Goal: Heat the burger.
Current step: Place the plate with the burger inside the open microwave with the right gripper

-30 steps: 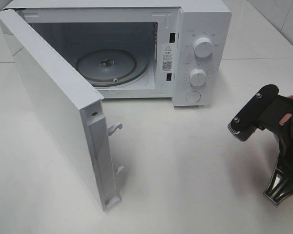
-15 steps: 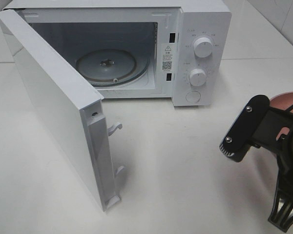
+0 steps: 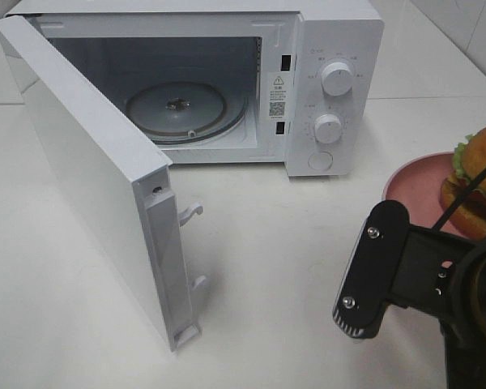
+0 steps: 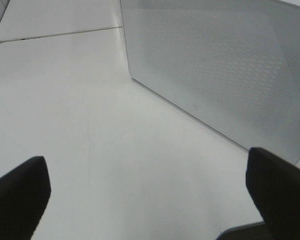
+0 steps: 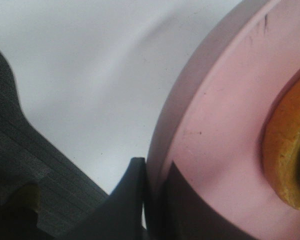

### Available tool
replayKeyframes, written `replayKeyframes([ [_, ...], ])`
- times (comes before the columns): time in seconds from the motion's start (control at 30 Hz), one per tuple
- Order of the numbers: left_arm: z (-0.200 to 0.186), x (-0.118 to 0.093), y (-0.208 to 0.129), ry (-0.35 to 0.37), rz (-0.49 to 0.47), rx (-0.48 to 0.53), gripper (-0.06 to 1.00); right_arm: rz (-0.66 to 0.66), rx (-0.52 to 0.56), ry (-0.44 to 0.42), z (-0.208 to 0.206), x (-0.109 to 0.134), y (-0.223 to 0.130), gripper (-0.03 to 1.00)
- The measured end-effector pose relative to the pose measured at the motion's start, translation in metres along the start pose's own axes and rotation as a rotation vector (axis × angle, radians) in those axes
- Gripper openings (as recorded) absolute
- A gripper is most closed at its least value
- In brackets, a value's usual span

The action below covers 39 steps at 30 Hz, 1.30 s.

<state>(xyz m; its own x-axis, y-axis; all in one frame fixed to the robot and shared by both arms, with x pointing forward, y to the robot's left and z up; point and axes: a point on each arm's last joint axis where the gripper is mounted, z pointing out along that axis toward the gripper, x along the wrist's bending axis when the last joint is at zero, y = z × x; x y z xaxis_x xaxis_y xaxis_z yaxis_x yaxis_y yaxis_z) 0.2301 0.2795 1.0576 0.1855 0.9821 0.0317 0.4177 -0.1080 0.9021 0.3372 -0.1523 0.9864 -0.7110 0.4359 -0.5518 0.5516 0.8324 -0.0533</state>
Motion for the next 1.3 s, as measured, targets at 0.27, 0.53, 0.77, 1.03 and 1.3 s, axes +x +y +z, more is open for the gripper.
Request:
replayKeyframes([
  [0.27, 0.000, 0.000, 0.000, 0.000, 0.000, 0.000, 0.99, -0.106, -0.034, -0.003, -0.005, 0.008, 0.000, 0.07],
  [0.53, 0.000, 0.000, 0.000, 0.000, 0.000, 0.000, 0.99, -0.181, -0.069, -0.012, -0.006, 0.009, 0.003, 0.07],
  [0.77, 0.000, 0.000, 0.000, 0.000, 0.000, 0.000, 0.99, -0.294, -0.156, -0.026, -0.007, 0.009, 0.011, 0.07],
  [1.03, 0.000, 0.000, 0.000, 0.000, 0.000, 0.000, 0.99, -0.378, -0.213, -0.012, -0.008, 0.012, 0.016, 0.07],
  [1.3, 0.000, 0.000, 0.000, 0.000, 0.000, 0.000, 0.99, -0.416, -0.222, -0.050, -0.007, 0.009, 0.017, 0.07],
])
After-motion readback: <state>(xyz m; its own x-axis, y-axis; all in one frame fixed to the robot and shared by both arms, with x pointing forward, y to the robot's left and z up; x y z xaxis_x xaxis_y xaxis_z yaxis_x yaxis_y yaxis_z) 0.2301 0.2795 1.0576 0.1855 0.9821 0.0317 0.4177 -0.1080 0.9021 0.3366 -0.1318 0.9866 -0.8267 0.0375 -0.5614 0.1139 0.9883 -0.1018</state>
